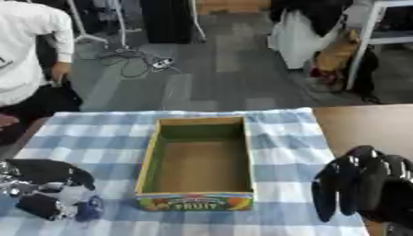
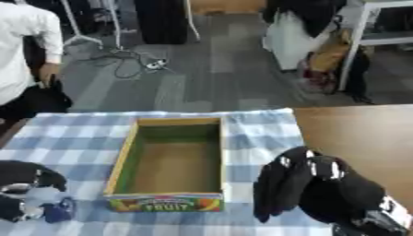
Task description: Pick up objects on the table and place them in the box.
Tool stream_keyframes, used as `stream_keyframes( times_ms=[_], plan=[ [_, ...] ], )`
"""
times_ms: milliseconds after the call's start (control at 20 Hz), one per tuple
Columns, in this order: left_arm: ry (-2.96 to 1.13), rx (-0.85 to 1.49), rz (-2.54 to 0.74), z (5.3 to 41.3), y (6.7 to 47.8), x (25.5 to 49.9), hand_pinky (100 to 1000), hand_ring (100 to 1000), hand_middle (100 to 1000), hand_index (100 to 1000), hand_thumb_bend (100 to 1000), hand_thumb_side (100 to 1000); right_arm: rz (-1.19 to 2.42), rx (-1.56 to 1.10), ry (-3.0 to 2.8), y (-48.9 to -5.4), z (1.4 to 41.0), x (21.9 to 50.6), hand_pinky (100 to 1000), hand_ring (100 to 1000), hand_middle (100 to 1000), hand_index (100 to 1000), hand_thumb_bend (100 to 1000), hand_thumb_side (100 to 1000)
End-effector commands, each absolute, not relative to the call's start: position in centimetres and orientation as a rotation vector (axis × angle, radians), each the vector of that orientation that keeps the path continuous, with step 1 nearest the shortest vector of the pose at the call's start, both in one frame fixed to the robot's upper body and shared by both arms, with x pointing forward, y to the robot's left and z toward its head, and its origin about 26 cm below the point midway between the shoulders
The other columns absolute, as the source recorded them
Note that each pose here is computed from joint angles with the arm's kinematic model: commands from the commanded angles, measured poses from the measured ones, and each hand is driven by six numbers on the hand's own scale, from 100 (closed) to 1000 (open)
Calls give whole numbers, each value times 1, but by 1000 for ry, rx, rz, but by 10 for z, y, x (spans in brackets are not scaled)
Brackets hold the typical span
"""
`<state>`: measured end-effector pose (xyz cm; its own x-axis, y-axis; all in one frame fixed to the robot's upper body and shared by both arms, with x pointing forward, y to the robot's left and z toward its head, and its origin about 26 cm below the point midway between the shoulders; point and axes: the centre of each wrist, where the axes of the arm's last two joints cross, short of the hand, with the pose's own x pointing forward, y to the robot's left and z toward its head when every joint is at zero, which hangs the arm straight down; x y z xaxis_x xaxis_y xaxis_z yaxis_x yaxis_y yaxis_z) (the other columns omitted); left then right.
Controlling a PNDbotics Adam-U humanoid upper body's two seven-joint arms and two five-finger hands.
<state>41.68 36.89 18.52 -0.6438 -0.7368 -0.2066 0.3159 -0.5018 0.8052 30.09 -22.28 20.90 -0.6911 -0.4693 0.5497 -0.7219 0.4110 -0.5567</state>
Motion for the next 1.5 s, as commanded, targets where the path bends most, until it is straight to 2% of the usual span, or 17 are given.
stream_keyframes(
  times_ms=[50,450,1500],
  plan=[
    [-860,708,-2312,209,372,410,1000,980,953,960,1000,1000,1527,1045,-2529,-222,217,300,395,534,502,655,100,1000],
    [-787,783,-2356,212,364,406,1000,985,951,949,1000,1000,1535,1045,-2526,-221,216,300,398,536,505,657,100,1000],
    [-673,863,-2323,188,390,419,1000,1000,968,971,1000,1000,1540,1043,-2532,-220,216,300,402,541,509,661,100,1000]
  ],
)
